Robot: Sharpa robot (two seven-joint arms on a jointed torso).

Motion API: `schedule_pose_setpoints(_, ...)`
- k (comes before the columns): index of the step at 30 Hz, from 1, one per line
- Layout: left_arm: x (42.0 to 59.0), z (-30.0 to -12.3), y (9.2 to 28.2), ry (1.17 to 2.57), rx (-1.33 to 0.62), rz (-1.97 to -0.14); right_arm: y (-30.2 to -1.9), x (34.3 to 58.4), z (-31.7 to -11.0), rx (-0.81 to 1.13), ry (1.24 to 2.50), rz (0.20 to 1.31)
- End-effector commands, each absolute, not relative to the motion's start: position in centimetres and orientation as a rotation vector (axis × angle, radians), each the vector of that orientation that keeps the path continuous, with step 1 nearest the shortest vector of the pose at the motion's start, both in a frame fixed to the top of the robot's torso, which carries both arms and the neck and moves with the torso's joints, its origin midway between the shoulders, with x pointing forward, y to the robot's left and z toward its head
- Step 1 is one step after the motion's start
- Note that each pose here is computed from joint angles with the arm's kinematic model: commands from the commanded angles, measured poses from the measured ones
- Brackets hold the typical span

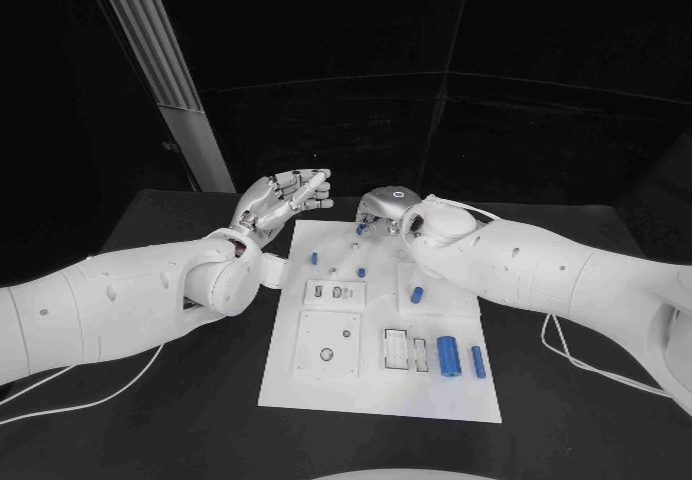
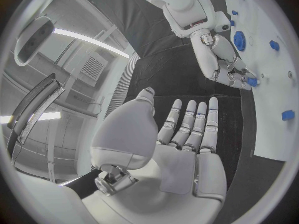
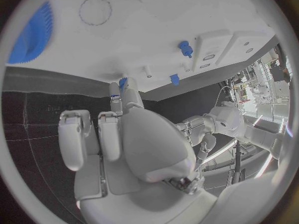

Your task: Assemble the parts on the task board

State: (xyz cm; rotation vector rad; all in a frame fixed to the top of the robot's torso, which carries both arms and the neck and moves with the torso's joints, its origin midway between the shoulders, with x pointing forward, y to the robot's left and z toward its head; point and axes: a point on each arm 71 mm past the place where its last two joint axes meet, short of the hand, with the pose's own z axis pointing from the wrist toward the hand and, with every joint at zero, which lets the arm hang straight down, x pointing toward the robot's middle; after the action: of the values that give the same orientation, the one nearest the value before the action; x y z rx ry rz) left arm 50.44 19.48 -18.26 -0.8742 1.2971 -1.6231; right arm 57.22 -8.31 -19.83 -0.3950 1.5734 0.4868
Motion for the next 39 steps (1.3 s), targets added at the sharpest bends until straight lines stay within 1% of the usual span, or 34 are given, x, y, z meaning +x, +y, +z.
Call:
schedule_pose_setpoints(1, 50.0, -16.7, 19.6, 1.1, -0.741, -1.739, -8.2, 57.3, -19.8, -0.403, 1.583, 0.48)
schedule_pose_setpoints(7, 50.0, -16.7, 19.6, 1.1, -0.741, -1.739, -8.3, 57.3, -19.8, -0.397, 1.588, 0.473)
schedule_pose_setpoints(11, 50.1, -16.7, 19.6, 1.101, -0.741, -1.737, -8.3, 57.2, -19.7, -0.39, 1.567, 0.478)
schedule_pose_setpoints(16, 50.1, -16.7, 19.5, 1.102, -0.741, -1.738, -8.5, 57.1, -19.1, -0.366, 1.48, 0.509)
schedule_pose_setpoints(19, 50.2, -16.7, 19.5, 1.102, -0.74, -1.737, -9.2, 56.7, -18.4, -0.302, 1.413, 0.56)
schedule_pose_setpoints(23, 50.4, -16.8, 19.6, 1.101, -0.74, -1.73, -11.0, 55.9, -17.9, -0.165, 1.392, 0.621)
schedule_pose_setpoints(28, 50.7, -16.8, 19.7, 1.099, -0.737, -1.721, -14.1, 54.7, -17.4, 0.026, 1.425, 0.736)
schedule_pose_setpoints(29, 50.7, -16.8, 19.7, 1.099, -0.737, -1.72, -14.4, 54.6, -17.3, 0.041, 1.427, 0.745)
schedule_pose_setpoints(30, 50.8, -16.9, 19.7, 1.099, -0.737, -1.718, -15.3, 54.4, -17.1, 0.091, 1.433, 0.772)
schedule_pose_setpoints(31, 50.9, -16.9, 19.7, 1.099, -0.737, -1.717, -15.6, 54.4, -17.1, 0.104, 1.434, 0.779)
schedule_pose_setpoints(35, 51.0, -16.9, 19.6, 1.1, -0.736, -1.716, -18.0, 53.8, -16.6, 0.185, 1.425, 0.826)
schedule_pose_setpoints(39, 51.1, -17.0, 19.5, 1.102, -0.736, -1.716, -19.9, 53.2, -16.4, 0.205, 1.419, 0.847)
